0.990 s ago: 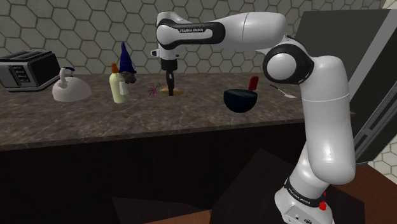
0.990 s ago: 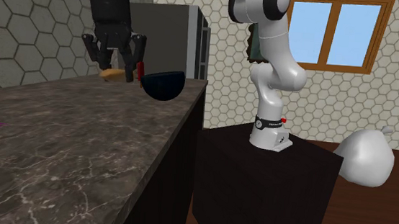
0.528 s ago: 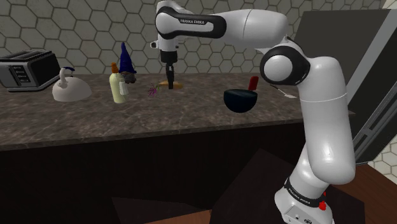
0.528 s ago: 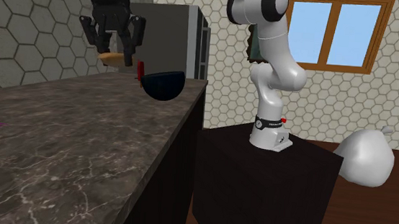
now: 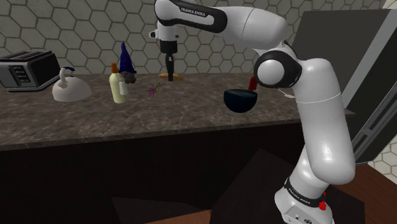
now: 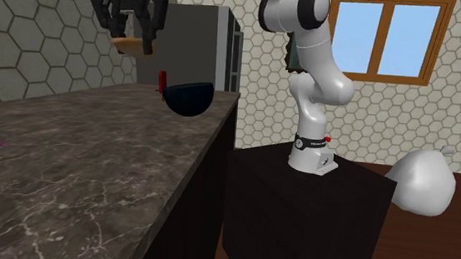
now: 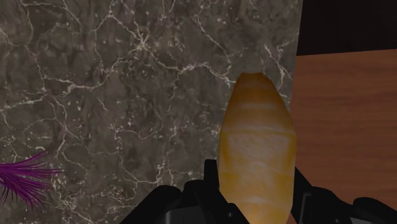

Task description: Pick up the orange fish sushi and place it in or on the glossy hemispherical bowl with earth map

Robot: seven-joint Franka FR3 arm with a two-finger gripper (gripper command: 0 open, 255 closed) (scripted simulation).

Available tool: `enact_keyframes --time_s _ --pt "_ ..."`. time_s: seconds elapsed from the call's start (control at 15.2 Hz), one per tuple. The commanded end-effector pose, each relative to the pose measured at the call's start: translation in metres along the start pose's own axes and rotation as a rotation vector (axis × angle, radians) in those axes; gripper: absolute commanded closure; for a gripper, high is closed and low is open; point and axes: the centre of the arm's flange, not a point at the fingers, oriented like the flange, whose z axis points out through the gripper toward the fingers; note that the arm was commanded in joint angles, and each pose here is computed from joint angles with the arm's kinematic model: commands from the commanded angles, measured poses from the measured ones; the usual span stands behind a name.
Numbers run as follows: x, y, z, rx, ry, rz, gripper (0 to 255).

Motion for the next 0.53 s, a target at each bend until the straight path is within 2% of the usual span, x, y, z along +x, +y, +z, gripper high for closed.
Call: enact_keyframes --time_s 0.0,0.46 --pt "-0.013 -0.001 -0.003 0.0 0.0 0.0 255" --pt "-0.105 -0.005 -0.002 0.0 0.0 0.0 255"
